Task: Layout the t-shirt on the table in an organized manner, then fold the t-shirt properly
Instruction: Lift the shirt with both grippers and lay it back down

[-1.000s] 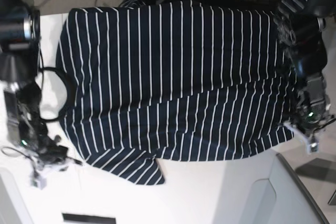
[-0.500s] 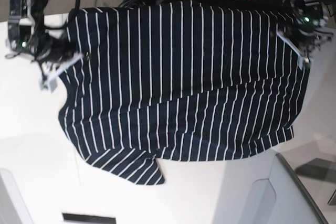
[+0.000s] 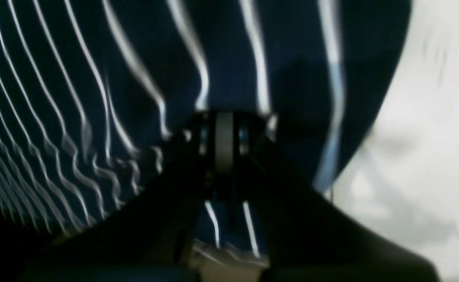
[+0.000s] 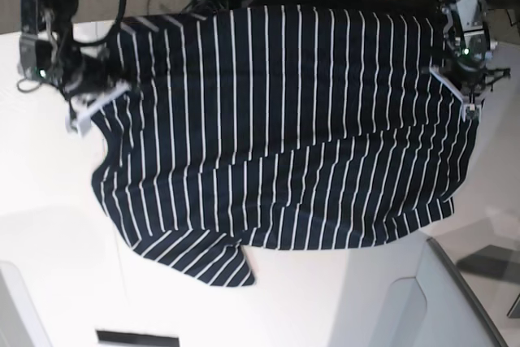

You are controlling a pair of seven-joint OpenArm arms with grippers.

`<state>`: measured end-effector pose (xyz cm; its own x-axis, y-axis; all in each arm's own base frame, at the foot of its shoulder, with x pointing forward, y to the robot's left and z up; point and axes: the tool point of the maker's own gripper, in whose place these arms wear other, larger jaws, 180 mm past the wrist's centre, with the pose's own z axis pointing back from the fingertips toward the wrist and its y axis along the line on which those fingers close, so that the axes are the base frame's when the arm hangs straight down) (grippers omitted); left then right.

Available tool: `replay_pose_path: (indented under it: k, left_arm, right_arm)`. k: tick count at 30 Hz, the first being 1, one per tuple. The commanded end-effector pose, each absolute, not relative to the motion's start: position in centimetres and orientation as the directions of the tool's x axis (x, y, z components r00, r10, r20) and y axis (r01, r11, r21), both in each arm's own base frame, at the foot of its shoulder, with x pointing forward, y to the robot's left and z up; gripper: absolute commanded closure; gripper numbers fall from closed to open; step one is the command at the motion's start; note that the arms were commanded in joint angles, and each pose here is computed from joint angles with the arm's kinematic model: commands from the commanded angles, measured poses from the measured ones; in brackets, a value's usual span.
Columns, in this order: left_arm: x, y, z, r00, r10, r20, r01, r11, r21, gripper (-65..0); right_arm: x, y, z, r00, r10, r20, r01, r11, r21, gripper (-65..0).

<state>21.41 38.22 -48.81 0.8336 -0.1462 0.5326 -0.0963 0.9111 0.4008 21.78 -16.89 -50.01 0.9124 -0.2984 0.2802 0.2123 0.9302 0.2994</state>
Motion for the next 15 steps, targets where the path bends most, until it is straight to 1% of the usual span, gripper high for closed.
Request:
replay_pose_path:
  k: [1,6,11,15]
  left_arm:
    - [21.9,38.1,-49.1,0.846,-0.148,0.512,-0.078,0.916,0.394,0.0]
    - [26.4,36.3,-49.5,0.831,-0.165,0.531,-0.049,0.929,0.366,0.0]
    - [31.7,34.1,-49.1,0.807,-0.189,0.560,-0.037,0.930,0.367,0.0]
    - [35.9,31.5,-49.2,0.766,-0.190,0.614,-0.020,0.948,0.319,0.0]
  right_arm:
    - [21.9,-18.8,-50.4,0.915,-0.289,0.280,0.224,0.944,0.242,-2.0]
    - [25.4,-21.4,-50.8,0.898,-0.318,0.305,0.260,0.941,0.218,-2.0]
    - [28.8,-22.4,-50.5,0.885,-0.345,0.314,0.284,0.932,0.226,-2.0]
    - [31.3,-24.0,-49.9,0.866,-0.344,0.364,0.290,0.937,0.195,-2.0]
